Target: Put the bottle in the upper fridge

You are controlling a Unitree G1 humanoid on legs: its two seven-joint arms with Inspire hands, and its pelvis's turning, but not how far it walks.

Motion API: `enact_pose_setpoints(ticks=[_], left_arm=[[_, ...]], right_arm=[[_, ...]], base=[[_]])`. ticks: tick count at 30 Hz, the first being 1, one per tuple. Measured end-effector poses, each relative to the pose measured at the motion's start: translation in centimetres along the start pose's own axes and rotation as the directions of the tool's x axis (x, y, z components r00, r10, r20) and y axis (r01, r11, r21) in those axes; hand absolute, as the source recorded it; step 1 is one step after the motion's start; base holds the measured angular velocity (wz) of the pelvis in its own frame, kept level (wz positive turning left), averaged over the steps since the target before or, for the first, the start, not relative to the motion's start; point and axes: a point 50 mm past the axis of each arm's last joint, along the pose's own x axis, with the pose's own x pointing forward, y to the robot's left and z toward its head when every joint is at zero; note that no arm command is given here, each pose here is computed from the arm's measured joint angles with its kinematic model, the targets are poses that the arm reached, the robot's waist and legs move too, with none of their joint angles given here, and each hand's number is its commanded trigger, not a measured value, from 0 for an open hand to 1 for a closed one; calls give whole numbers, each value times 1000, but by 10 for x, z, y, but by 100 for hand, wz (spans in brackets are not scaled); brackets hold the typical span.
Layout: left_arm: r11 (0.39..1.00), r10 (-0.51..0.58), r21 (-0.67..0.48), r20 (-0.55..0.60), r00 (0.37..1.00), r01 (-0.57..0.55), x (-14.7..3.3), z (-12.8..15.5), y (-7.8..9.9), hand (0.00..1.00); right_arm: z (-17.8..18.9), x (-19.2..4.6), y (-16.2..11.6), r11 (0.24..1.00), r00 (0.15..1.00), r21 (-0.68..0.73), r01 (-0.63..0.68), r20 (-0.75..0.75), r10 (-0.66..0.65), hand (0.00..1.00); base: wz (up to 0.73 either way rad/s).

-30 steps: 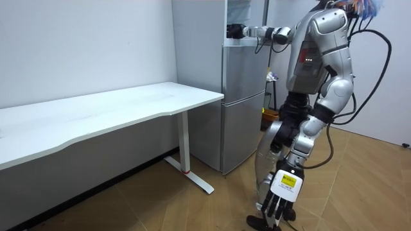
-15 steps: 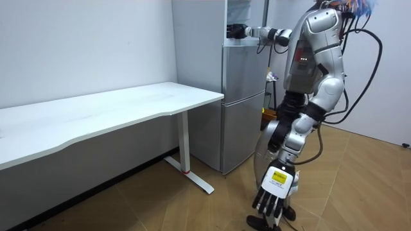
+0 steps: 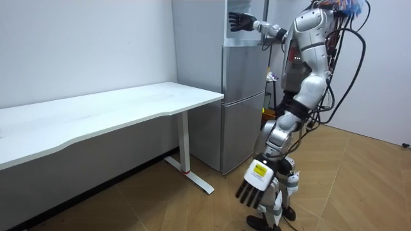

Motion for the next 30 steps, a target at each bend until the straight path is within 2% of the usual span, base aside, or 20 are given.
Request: enact_pose_setpoints(ticks=[4,12,19,24,30], left_arm=[[1000,12,-11,68,998,-11,2,18,-1,0],[999,33,36,93,995,-37,2,23,-2,0],[997,22,74,110,994,-30,4,24,-10,0],[993,-19,118,134,991,4,3,27,-23,0],[991,-58,132,185,981,33,2,38,-36,0]], right_arm=[[21,-5,2,1000,994,6,14,112,-14,0],[38,-33,10,989,972,-144,32,235,3,0],[42,-63,35,965,925,-236,114,380,-16,0],[47,-96,52,983,876,-131,130,479,-52,0],[38,-111,52,984,864,-41,171,486,-131,0]], base=[[-10],[-10],[-18],[-23],[-3]])
